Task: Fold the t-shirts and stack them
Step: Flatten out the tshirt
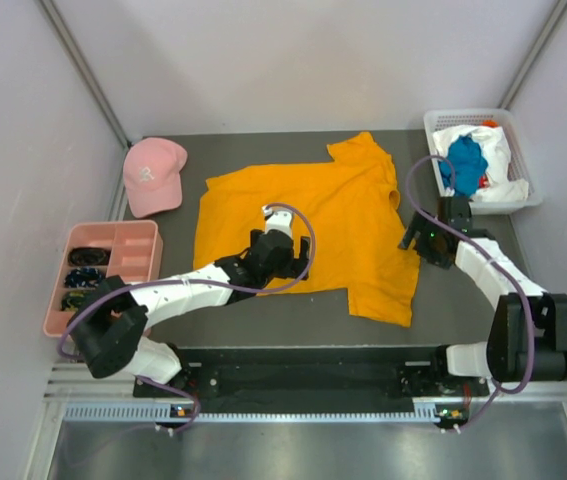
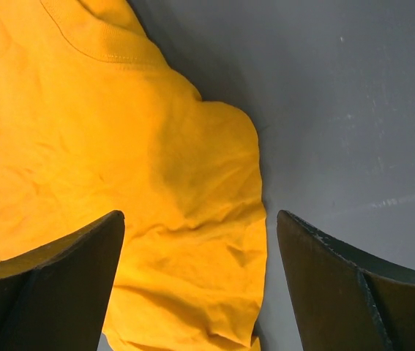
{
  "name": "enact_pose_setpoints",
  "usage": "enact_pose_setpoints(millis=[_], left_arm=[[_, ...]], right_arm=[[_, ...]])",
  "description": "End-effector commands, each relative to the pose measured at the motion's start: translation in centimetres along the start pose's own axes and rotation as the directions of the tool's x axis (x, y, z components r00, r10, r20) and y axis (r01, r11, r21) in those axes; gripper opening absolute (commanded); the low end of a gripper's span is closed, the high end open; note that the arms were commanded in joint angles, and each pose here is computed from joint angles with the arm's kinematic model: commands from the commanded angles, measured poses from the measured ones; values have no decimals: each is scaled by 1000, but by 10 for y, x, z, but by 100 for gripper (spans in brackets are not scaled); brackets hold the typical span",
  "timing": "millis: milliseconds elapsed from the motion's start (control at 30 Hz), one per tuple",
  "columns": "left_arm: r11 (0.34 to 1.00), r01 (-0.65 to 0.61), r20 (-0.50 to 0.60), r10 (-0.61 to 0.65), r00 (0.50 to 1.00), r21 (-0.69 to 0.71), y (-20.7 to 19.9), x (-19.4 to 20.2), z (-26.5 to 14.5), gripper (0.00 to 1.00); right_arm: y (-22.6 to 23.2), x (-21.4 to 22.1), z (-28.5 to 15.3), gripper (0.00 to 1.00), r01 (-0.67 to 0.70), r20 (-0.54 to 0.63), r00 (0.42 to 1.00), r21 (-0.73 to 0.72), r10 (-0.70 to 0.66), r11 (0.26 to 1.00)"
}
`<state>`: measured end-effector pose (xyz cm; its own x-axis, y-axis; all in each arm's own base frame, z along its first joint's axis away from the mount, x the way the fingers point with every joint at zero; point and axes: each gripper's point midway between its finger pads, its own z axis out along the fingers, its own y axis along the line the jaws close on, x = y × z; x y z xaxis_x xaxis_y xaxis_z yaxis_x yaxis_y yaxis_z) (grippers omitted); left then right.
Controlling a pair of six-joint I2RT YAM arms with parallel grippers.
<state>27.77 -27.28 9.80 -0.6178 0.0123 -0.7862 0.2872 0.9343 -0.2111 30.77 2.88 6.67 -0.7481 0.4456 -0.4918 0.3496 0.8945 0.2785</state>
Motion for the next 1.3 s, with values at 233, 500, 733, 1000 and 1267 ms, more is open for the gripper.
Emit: enact_pose_setpoints(millis=[233,500,733,1000,1267], left_arm=[[1000,10,42,-10,999,-14,8,-7,-13,99],[1000,12,41,-11,999,-23,12,-6,-17,99],[999,20,43,-18,999,-30,15,-4,-19,99],[999,16,38,-14,999,-29,16,0,-19,99],[999,0,29,1,1000,-41,17,2,-16,99]], right_arm=[[-4,14,11,81,-19,-34,999,-16,18,1000],[-5,28,23,70,-17,-89,996,-25,15,1000],[-6,37,27,26,-25,-112,993,-32,22,999],[-16,43,16,0,-42,-109,993,21,44,999],[-27,49,-19,0,-77,-58,995,62,81,995]])
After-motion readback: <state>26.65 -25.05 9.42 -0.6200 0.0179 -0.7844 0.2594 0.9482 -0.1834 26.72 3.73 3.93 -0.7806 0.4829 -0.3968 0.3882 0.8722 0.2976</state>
